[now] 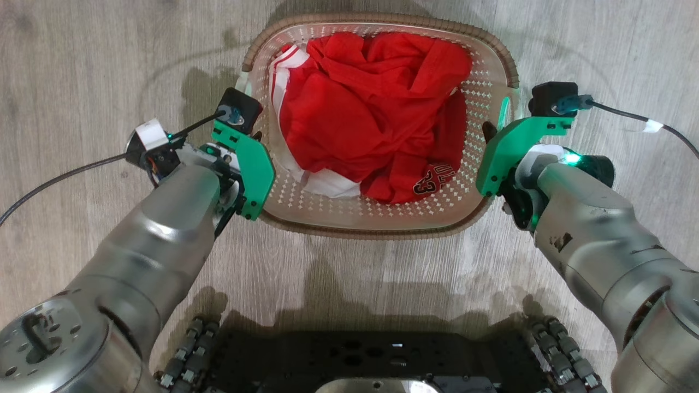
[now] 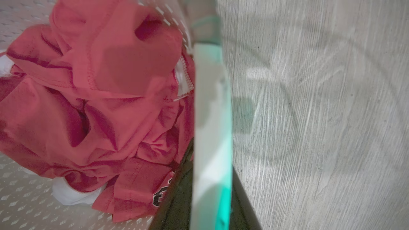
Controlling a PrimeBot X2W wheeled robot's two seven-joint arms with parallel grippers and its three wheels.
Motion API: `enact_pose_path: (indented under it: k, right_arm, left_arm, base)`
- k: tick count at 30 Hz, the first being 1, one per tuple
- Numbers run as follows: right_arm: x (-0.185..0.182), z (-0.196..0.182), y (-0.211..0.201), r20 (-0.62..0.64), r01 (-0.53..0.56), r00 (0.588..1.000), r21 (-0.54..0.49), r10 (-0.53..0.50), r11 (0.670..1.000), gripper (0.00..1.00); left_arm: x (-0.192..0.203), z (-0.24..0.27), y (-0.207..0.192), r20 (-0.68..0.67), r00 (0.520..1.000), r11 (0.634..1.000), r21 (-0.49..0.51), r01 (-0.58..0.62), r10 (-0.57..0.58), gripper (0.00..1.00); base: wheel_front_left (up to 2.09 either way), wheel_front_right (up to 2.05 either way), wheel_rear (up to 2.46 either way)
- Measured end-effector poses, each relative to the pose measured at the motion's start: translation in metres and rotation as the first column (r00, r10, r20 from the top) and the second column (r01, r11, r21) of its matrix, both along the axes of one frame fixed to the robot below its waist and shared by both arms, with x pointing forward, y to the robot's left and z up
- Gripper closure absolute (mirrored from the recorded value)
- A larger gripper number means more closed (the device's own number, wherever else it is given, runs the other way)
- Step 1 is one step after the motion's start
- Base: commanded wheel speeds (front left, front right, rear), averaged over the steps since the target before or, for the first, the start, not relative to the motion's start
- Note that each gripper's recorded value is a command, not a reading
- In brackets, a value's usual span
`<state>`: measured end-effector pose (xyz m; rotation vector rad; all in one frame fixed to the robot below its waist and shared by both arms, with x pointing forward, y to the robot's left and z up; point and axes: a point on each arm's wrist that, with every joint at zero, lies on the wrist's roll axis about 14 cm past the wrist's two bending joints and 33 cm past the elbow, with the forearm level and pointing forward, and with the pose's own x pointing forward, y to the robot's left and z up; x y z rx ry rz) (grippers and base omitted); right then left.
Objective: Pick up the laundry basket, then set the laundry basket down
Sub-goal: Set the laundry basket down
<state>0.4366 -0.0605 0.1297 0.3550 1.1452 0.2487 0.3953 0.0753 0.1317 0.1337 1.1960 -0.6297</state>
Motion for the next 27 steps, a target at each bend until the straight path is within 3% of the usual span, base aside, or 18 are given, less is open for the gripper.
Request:
enact_pose_path:
  k: [3, 4, 5, 6, 27]
  right_arm:
    - [0.000, -0.001, 0.001, 0.001, -0.005, 1.000, -0.001, 0.005, 1.000, 1.00]
    - [0.000, -0.001, 0.000, 0.002, -0.005, 1.000, -0.001, 0.005, 1.000, 0.83]
    - [0.000, -0.001, 0.000, 0.005, -0.010, 1.000, -0.003, 0.010, 1.000, 0.52]
    - [0.001, -0.001, 0.000, 0.010, -0.013, 1.000, -0.004, 0.013, 1.000, 0.00]
    - [0.028, 0.021, 0.004, 0.090, -0.006, 0.996, 0.001, 0.006, 1.000, 0.00]
  left_arm:
    - [0.001, -0.001, 0.001, 0.004, 1.000, 1.000, 0.002, -0.003, 0.003, 1.00]
    - [0.001, -0.001, 0.001, 0.002, 1.000, 1.000, 0.003, -0.007, 0.007, 0.93]
    - [0.001, -0.002, 0.001, 0.004, 1.000, 1.000, 0.003, -0.010, 0.010, 0.56]
    - [0.001, -0.002, 0.002, 0.011, 1.000, 1.000, 0.003, -0.009, 0.009, 0.00]
    - [0.005, 0.013, 0.013, 0.052, 0.996, 0.995, 0.057, -0.078, 0.075, 0.00]
  base:
    - [0.00, 0.00, 0.00]
    - [0.00, 0.00, 0.00]
    - [0.00, 0.00, 0.00]
    - [0.00, 0.00, 0.00]
    - [0.00, 0.00, 0.00]
